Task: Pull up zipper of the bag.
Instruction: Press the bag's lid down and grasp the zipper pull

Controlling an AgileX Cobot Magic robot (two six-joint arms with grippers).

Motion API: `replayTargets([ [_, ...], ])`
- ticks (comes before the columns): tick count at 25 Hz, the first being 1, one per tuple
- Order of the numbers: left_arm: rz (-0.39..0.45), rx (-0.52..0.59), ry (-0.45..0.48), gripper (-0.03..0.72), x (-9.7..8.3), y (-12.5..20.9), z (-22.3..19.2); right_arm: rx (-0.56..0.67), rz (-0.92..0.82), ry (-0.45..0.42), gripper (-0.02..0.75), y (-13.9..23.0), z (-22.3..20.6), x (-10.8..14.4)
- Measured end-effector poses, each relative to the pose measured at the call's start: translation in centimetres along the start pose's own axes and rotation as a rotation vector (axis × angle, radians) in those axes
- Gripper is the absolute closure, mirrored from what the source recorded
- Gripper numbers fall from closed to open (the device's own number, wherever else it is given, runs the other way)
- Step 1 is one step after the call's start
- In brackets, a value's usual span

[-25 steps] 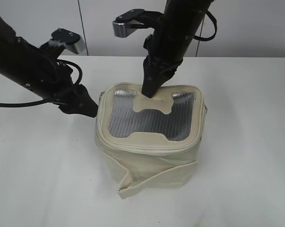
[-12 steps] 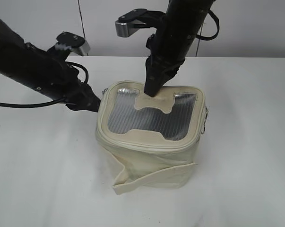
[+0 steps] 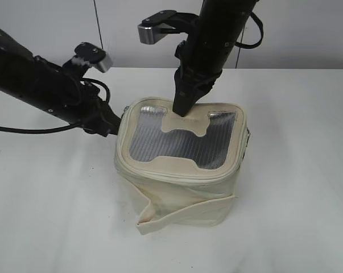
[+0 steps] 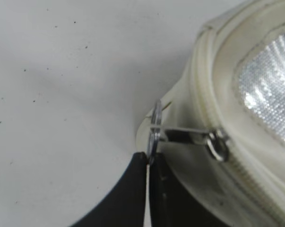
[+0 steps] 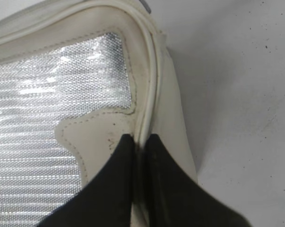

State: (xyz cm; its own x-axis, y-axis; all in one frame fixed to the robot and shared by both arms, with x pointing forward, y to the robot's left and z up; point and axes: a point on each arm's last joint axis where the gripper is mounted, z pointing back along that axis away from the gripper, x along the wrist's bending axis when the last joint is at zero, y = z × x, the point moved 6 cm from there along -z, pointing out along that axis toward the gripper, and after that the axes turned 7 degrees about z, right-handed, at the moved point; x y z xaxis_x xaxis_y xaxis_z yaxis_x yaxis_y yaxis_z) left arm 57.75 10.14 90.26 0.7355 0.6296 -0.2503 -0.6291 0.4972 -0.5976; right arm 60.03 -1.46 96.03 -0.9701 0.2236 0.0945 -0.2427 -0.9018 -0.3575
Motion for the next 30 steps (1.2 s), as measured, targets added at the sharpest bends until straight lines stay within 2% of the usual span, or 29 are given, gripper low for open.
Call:
replayTargets([
  [8,-0.004,0.041,-0.015,0.692,0.1,0.3,1.8,0.0,0.0,0.0,0.688,0.0,0.0,0.0],
  [14,0.008,0.162,0.054,0.692,-1.0,2.1,2.1,0.0,0.0,0.0,0.687,0.0,0.0,0.0],
  [21,0.038,0.193,0.092,0.692,-1.8,2.4,2.7,0.0,-0.001,0.0,0.687,0.0,0.0,0.0],
  [26,0.051,0.259,0.162,0.692,-2.9,3.3,3.1,0.0,-0.006,0.0,0.688,0.0,0.0,0.0],
  [30,0.055,0.258,0.157,0.692,-2.9,3.3,3.1,0.0,-0.01,0.0,0.688,0.0,0.0,0.0],
])
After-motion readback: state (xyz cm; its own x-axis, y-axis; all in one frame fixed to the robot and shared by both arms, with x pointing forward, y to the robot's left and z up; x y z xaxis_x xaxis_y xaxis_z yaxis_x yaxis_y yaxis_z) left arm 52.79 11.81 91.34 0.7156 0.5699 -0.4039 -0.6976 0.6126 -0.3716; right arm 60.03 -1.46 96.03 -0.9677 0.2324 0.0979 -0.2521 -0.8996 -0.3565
